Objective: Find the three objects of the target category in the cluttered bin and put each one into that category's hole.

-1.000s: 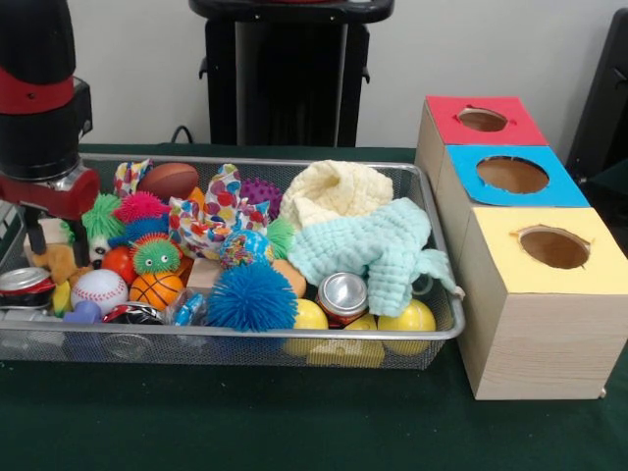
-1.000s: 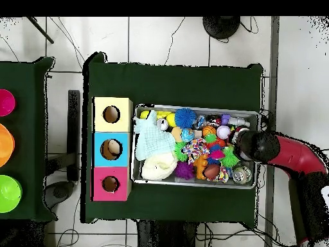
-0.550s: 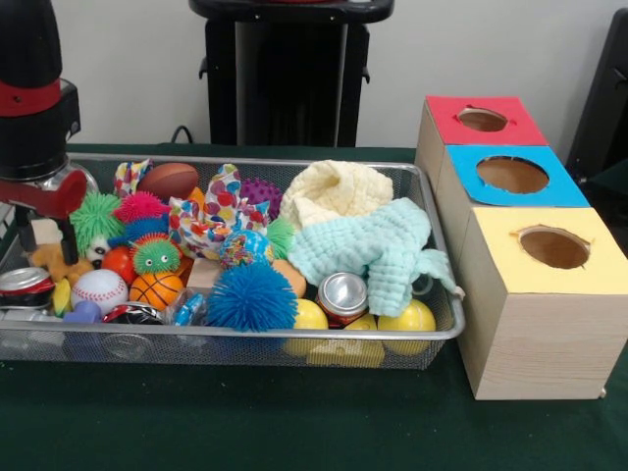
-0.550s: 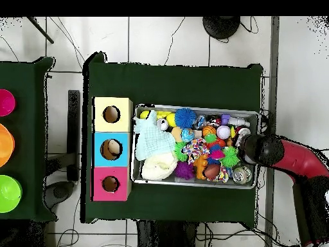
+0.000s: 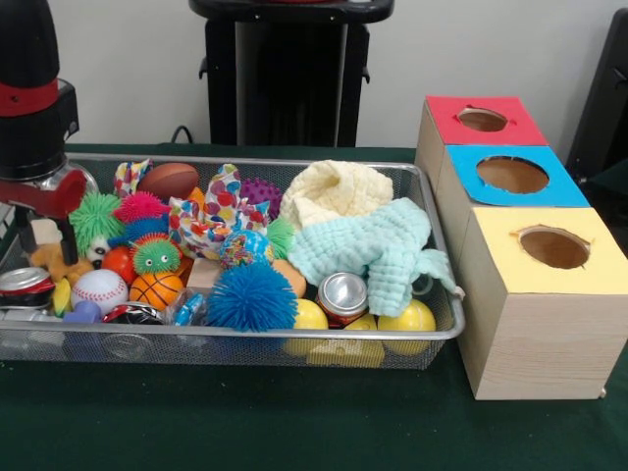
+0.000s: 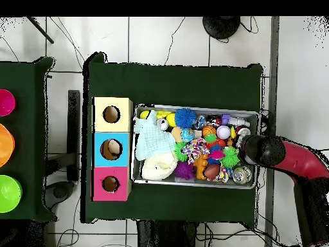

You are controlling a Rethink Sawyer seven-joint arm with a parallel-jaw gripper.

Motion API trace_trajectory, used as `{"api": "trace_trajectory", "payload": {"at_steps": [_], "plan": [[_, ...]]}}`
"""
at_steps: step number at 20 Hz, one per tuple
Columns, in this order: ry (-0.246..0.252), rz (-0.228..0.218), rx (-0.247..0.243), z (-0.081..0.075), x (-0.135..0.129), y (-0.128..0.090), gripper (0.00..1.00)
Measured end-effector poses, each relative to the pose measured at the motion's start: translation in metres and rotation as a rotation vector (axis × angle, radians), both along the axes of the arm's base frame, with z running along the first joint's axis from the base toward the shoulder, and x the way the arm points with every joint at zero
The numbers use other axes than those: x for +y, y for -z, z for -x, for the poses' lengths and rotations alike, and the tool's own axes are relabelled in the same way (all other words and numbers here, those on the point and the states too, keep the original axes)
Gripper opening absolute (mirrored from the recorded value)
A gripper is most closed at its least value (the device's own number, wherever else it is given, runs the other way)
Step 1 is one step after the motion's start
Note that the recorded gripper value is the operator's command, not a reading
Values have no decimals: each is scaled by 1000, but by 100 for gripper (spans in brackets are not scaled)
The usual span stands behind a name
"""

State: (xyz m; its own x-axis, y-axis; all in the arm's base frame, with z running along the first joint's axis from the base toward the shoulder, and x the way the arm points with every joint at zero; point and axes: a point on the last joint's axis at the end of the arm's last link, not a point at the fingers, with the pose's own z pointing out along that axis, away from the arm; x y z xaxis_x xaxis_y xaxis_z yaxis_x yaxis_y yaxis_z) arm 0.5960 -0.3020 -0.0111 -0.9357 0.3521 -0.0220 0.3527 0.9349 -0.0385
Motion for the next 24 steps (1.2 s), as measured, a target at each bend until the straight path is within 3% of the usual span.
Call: {"api": "trace_trajectory", "payload": {"at_steps": [12, 24], "plan": [[1, -45, 7, 2, 12, 19, 100], [-49, -23, 16, 7, 15, 27, 100]]}}
